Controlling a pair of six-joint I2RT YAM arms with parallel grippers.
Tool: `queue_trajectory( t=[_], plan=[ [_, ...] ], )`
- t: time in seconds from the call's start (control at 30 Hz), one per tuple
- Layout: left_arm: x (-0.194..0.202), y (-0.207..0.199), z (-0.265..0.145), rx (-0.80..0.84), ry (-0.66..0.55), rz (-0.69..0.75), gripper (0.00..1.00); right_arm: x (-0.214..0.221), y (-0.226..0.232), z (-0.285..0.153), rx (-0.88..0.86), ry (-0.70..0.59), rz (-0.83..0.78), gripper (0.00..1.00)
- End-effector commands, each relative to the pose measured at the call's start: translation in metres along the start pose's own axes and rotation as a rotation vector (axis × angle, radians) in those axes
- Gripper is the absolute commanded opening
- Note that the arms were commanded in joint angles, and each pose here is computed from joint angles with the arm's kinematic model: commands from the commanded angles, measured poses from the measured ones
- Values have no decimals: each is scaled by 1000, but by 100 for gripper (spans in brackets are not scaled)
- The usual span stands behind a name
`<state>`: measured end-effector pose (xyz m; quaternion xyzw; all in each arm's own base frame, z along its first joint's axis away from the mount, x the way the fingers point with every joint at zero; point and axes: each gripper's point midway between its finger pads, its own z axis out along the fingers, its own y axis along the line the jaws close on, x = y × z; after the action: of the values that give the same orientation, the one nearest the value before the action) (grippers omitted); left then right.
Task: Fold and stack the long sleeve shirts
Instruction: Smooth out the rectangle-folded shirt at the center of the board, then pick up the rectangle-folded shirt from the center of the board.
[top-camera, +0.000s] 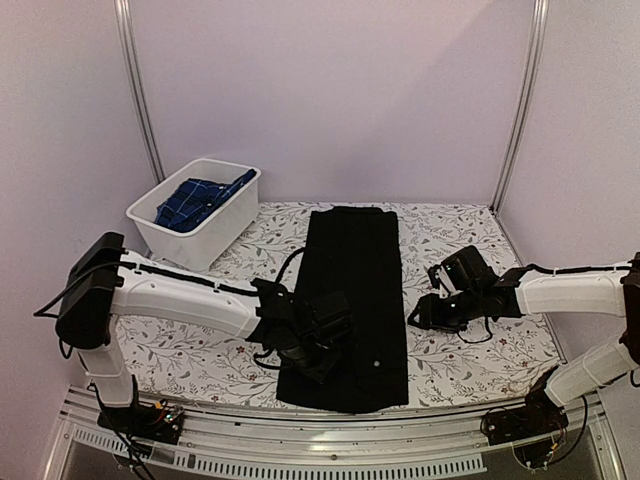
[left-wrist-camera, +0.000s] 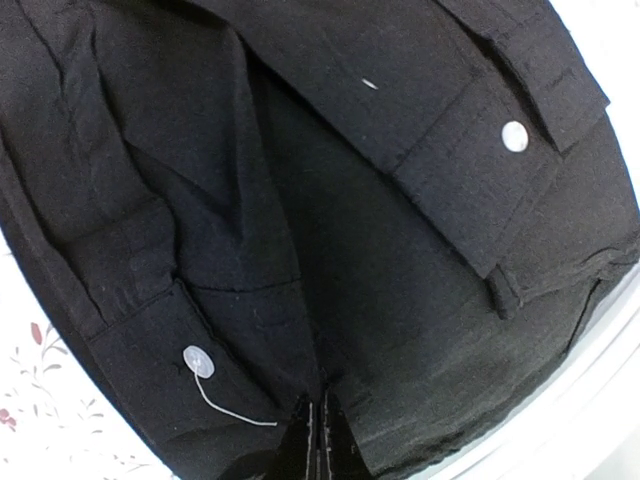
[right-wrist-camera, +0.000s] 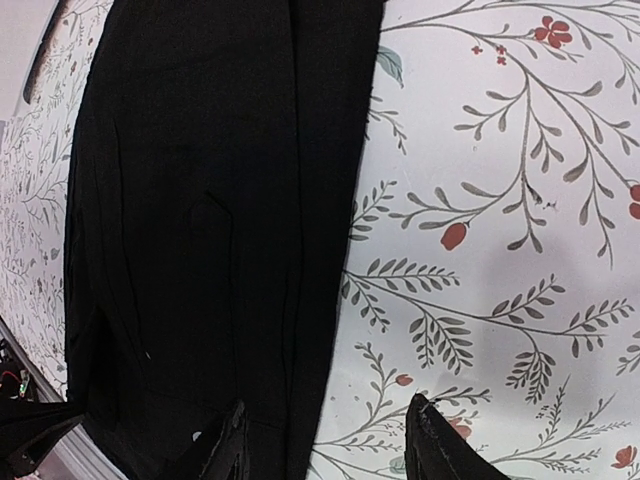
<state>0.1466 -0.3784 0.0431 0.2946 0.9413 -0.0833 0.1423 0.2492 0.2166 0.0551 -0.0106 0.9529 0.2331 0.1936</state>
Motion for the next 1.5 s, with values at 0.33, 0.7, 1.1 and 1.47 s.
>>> queue_trajectory(
  t=[0.33, 0.7, 1.1, 1.47],
  plan=[
    [-5, -20, -9, 123, -30, 33, 48, 4, 11, -1, -10, 9, -18, 52],
    [-36, 8, -62, 393, -165, -175, 57, 31, 26, 0, -44, 62, -28, 53],
    [12, 66, -81, 504, -211, -416, 55, 87, 48, -6, -90, 118, 60, 55],
    [56, 68, -61, 647, -154, -505, 51, 113, 45, -4, -142, 168, 133, 56]
  ],
)
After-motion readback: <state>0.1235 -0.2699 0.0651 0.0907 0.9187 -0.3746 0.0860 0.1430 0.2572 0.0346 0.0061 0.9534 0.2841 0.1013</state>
